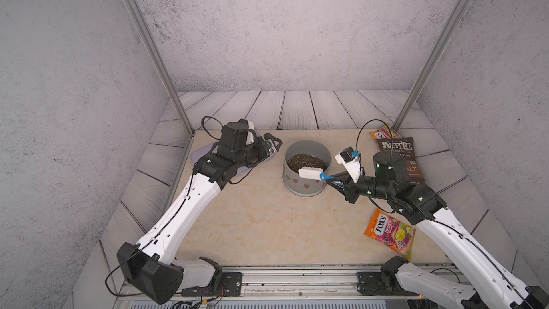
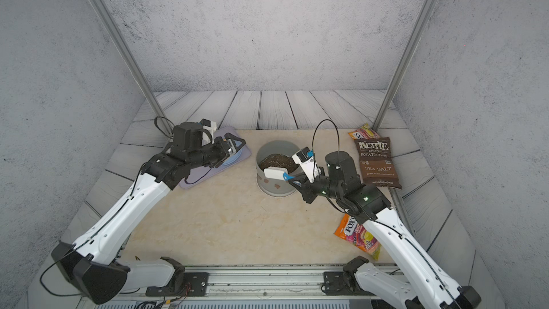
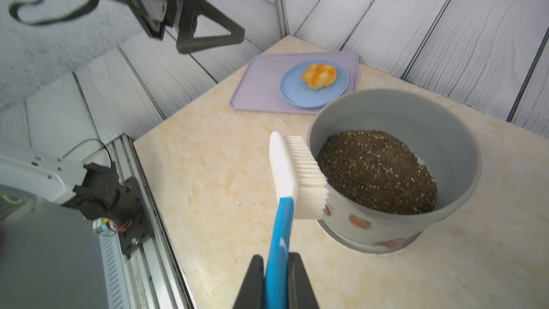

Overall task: Scrub the dried mud off the ceramic pot
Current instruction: Brush off the soil from the pot.

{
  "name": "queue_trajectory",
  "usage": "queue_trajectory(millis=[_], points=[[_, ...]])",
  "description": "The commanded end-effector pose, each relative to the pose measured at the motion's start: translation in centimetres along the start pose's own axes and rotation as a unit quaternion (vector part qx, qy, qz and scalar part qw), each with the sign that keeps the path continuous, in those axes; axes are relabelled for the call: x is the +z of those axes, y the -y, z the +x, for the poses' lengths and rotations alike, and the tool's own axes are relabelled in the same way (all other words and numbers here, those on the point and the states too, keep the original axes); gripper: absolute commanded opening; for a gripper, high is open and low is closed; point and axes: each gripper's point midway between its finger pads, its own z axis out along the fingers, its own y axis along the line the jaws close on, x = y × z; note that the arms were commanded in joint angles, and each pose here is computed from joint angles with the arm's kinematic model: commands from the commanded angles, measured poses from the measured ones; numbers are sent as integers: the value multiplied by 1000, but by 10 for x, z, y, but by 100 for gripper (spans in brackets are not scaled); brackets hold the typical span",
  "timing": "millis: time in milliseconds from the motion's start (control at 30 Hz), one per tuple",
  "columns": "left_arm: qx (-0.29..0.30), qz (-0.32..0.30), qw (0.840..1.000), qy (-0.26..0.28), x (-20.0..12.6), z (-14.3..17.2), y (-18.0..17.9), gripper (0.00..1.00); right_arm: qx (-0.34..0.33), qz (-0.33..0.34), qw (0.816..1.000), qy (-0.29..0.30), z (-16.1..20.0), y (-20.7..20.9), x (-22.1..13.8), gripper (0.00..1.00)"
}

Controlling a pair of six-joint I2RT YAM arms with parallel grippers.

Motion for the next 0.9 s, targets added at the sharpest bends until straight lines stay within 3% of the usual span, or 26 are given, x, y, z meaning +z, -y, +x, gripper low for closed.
queue_trajectory(millis=[0,267,433,667,867], points=[[-17,-95,995,-28,10,11,-26,85,-36,-6,999,-24,19,-2,1,0],[-21,-215,973,-87,52,29,-35,75,-39,0,999,-33,36,7,18,0],[-34,-291,948,-127,69,46,-52,70,-32,-4,999,-30,40,11,30,0],[-58,-312,936,-150,100,62,-60,63,-48,-2,998,-36,39,20,47,0],[-73,-328,928,-159,114,68,-65,49,-83,21,996,-34,29,32,53,0]])
